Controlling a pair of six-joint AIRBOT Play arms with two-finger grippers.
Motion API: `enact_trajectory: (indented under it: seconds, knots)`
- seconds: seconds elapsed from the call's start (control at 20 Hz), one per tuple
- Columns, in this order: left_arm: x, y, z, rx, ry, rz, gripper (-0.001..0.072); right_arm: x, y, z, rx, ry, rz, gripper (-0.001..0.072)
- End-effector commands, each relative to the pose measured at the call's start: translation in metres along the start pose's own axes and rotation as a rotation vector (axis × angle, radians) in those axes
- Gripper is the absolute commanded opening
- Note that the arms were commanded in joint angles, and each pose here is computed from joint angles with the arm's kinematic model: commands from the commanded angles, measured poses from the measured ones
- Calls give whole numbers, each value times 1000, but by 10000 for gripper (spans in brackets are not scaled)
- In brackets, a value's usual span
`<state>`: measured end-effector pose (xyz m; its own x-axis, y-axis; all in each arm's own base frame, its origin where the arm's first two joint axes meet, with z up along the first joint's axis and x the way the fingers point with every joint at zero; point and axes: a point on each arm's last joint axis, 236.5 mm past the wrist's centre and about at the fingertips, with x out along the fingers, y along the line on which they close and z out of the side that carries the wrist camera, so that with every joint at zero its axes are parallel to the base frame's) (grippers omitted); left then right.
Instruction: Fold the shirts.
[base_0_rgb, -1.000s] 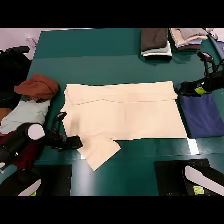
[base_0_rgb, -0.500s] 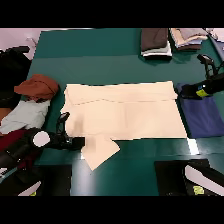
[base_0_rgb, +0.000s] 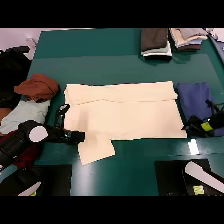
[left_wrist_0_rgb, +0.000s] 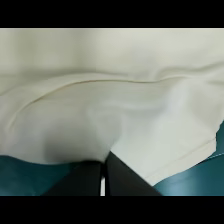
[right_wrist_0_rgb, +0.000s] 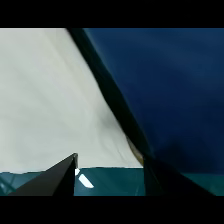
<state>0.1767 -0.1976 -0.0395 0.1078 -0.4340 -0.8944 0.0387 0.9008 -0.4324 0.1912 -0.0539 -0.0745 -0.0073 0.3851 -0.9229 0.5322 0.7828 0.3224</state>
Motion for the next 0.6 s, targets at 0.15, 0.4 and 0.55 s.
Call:
enact_trajectory:
  seconds: [0.15, 0.4, 0.55]
  knots:
    - [-2, -1, 4, 6, -14, -1, 20, 29, 1, -1, 93, -40, 77, 398]
    - [-9, 9, -14, 30, 71, 58, 18, 28, 31, 2, -79, -25, 32, 20]
    - [-46, 24, -20, 78, 46, 144, 18, 0, 43, 3, -230, -21, -57, 20]
